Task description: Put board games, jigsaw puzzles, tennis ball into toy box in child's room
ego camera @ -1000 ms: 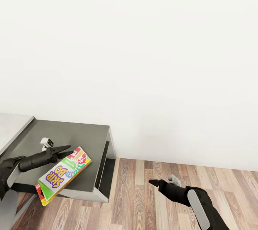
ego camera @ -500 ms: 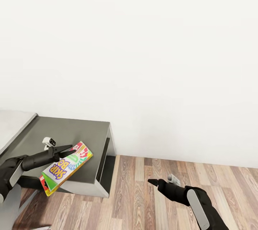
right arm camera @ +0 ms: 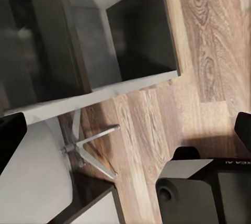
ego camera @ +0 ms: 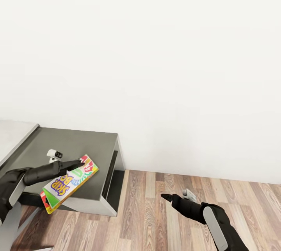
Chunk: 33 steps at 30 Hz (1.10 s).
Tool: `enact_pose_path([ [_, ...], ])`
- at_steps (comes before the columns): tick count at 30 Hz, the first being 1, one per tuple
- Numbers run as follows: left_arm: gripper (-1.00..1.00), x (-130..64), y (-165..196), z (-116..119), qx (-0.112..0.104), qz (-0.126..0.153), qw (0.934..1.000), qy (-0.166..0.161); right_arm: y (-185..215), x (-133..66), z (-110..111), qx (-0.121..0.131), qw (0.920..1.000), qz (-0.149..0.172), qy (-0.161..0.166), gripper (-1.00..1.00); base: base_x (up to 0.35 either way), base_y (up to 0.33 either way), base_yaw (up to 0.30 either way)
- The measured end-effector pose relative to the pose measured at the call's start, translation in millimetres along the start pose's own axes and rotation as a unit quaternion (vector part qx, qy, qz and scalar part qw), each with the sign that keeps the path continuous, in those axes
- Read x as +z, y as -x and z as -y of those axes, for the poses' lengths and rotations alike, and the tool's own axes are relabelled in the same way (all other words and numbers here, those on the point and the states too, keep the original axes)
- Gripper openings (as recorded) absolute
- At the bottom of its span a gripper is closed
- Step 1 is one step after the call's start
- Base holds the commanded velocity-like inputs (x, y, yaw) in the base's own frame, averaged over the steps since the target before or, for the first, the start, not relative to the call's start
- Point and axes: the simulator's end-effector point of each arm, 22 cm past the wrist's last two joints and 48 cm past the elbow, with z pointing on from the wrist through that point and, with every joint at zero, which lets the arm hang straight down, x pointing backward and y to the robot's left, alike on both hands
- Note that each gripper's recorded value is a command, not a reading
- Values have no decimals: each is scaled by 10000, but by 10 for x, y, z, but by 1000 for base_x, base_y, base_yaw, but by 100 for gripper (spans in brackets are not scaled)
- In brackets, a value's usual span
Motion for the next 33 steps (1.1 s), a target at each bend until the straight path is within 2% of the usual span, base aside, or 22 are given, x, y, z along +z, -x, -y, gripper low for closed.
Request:
enact_pose_path([
  [1,100,19,-17,57,85,-55,9999,-26,-4,5,-6,-7,10000,-2,4,100,0,-20,0],
  [2,100,62,-53,188,230,-167,9996,-88,-27,22,-33,-22,10000,-25,23,100,0,-13,0],
  [5,100,262,-182,597,438,-497,9976,-217,-164,122,-209,-80,9997,-158,156,100,0,-6,0],
  [9,100,406,-168,872,770,-577,9952,-157,-330,271,-546,-24,9987,-267,433,100,0,-1,0],
  [11,100,413,-187,871,811,-567,9951,-61,-396,329,-711,9,9979,-301,568,100,0,0,0],
  [14,100,336,-156,804,792,-469,9957,94,-422,353,-797,11,9975,-313,636,100,0,0,0],
  [18,100,205,-36,774,811,-217,9962,214,-418,352,-802,1,9975,-306,639,100,0,0,0],
  [20,100,184,-19,769,808,-175,9963,231,-410,348,-797,-6,9975,-300,637,100,0,0,0],
  [27,100,138,8,753,820,-123,9961,287,-401,347,-796,-15,9976,-283,634,100,0,0,0],
  [33,100,129,13,754,816,-114,9962,286,-332,339,-790,-63,9978,-144,648,100,0,0,0],
])
